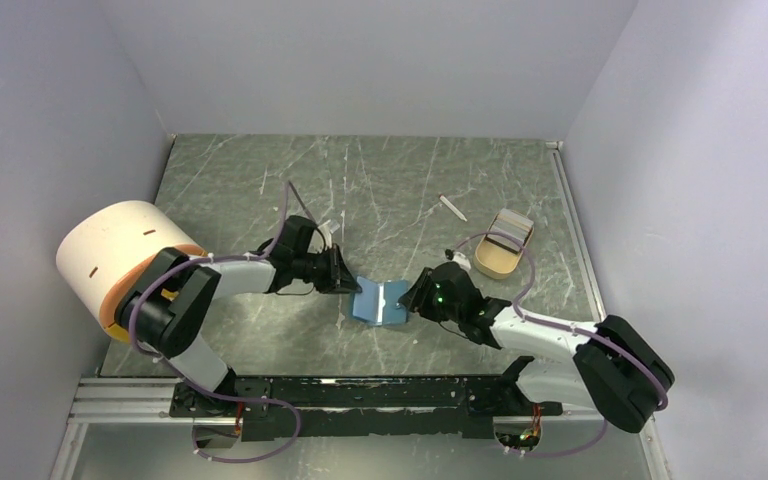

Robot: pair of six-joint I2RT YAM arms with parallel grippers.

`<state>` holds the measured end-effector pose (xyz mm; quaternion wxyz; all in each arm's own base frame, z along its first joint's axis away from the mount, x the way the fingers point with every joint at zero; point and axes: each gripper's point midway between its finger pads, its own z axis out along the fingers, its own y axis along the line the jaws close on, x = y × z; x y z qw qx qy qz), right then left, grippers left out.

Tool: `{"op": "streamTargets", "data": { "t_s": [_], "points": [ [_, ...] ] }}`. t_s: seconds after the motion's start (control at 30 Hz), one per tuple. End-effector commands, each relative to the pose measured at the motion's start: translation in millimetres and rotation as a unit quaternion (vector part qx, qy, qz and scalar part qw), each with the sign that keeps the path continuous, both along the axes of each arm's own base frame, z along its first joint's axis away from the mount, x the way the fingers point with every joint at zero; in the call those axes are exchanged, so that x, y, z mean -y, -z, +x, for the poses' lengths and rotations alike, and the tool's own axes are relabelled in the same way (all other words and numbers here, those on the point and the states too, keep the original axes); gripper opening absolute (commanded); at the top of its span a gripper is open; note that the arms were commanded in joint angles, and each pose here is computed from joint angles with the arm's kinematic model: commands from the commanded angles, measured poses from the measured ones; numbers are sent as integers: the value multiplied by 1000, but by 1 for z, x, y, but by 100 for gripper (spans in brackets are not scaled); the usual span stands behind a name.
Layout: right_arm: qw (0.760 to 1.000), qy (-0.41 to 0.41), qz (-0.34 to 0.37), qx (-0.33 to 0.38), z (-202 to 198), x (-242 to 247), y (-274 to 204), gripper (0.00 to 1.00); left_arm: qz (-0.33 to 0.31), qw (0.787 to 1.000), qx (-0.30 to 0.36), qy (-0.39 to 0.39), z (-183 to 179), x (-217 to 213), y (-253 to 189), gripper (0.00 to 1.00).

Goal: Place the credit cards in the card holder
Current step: Place the card holder at the center of the board, then pick up the credit card from the storage box.

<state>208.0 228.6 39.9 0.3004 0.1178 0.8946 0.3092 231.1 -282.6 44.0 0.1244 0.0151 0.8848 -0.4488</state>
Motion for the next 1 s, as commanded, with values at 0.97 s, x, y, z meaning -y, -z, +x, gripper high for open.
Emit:
{"op": "streamTargets", "data": {
  "t_s": [0.97],
  "points": [
    [921, 19, -356, 158, 110, 94, -105, 63, 86, 994, -21, 69, 11, -28, -22, 16]
  ]
}}
